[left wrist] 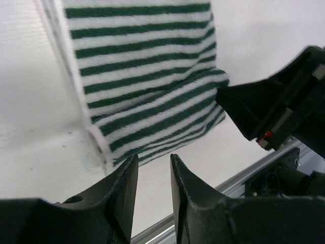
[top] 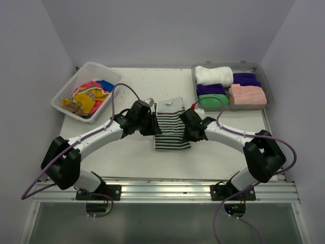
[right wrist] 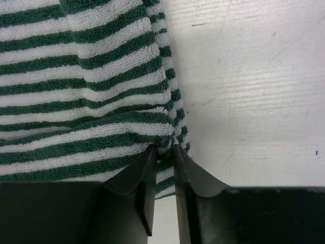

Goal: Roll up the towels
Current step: Roll the towel

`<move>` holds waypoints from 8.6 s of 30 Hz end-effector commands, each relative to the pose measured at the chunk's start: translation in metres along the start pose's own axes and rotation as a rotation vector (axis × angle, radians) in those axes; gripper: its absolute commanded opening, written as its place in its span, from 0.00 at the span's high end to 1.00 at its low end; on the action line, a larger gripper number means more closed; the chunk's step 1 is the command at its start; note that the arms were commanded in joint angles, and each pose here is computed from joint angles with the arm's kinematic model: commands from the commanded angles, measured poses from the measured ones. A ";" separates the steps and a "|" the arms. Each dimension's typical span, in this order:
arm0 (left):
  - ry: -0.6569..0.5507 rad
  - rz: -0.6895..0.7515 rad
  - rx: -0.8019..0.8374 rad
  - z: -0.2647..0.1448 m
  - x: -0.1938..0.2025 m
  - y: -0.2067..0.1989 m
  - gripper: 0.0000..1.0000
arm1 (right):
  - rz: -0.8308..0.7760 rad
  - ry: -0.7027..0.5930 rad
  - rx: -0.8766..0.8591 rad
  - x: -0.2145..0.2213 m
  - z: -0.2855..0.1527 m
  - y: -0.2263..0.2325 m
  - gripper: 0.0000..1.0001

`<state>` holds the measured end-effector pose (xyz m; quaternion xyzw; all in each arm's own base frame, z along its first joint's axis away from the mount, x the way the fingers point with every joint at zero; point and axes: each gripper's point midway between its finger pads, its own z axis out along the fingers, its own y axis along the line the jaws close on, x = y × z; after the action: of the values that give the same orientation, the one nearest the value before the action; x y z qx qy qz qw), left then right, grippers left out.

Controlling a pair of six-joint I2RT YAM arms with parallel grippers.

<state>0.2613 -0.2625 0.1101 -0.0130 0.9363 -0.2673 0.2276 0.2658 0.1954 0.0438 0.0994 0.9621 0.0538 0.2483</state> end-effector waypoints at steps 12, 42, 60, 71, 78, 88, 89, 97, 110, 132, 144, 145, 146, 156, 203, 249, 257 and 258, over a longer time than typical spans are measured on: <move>0.147 0.127 0.071 0.066 0.022 -0.009 0.73 | 0.041 -0.124 -0.106 -0.037 -0.054 0.014 0.50; 0.010 0.170 0.031 0.092 -0.078 -0.003 0.75 | -0.046 -0.038 -0.031 -0.036 0.022 0.029 0.83; 0.152 0.089 -0.007 0.075 0.030 0.039 0.80 | -0.240 -0.056 -0.115 -0.041 0.009 0.026 0.83; 0.097 0.116 0.008 0.007 0.048 0.015 0.73 | -0.333 -0.087 -0.250 -0.050 -0.009 0.049 0.81; 0.071 0.159 0.030 -0.018 0.036 -0.007 0.69 | -0.262 -0.170 -0.347 -0.074 -0.061 0.064 0.67; 0.015 0.322 -0.156 -0.016 0.035 -0.047 0.62 | 0.039 -0.189 -0.205 -0.086 -0.083 -0.036 0.52; 0.001 0.365 -0.137 -0.018 0.038 -0.069 0.60 | 0.094 -0.185 -0.177 -0.089 -0.079 -0.054 0.52; 0.055 0.585 -0.406 0.023 0.085 -0.080 0.47 | 0.201 -0.131 -0.113 -0.060 -0.072 -0.105 0.50; 0.063 0.643 -0.387 0.053 0.098 -0.097 0.41 | 0.207 -0.097 -0.125 -0.052 -0.064 -0.106 0.49; 0.124 0.637 -0.421 0.091 0.110 -0.059 0.65 | 0.221 -0.065 -0.142 -0.041 -0.058 -0.104 0.47; 0.181 0.388 0.043 0.063 0.105 -0.063 0.85 | 0.301 -0.029 -0.400 -0.023 -0.048 -0.035 0.28; 0.188 0.378 0.044 0.063 0.107 -0.059 0.85 | 0.288 -0.024 -0.419 -0.022 -0.049 -0.025 0.27; 0.191 0.373 0.076 0.062 0.107 -0.064 0.85 | 0.285 -0.014 -0.422 -0.023 -0.047 -0.018 0.27; 0.195 0.320 0.178 0.052 0.107 -0.068 0.85 | 0.229 0.041 -0.407 -0.013 -0.021 0.027 0.31; -0.048 0.606 0.154 0.039 0.107 -0.123 0.35 | 0.417 0.069 0.026 0.001 -0.027 -0.030 1.00; 0.208 0.068 0.680 0.031 0.086 -0.097 1.00 | 0.425 -0.112 -0.266 -0.028 -0.072 -0.028 0.40; 0.208 0.010 0.697 0.029 0.086 -0.080 1.00 | 0.444 -0.087 -0.339 -0.014 -0.053 -0.020 0.35; 0.205 0.007 0.701 0.029 0.085 -0.080 1.00 | 0.443 -0.080 -0.347 -0.012 -0.051 -0.018 0.35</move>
<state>0.1883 -0.3528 0.0703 0.0849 0.8359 -0.5304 0.1128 0.2347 0.1583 0.0818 0.2676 0.8989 0.2237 0.2653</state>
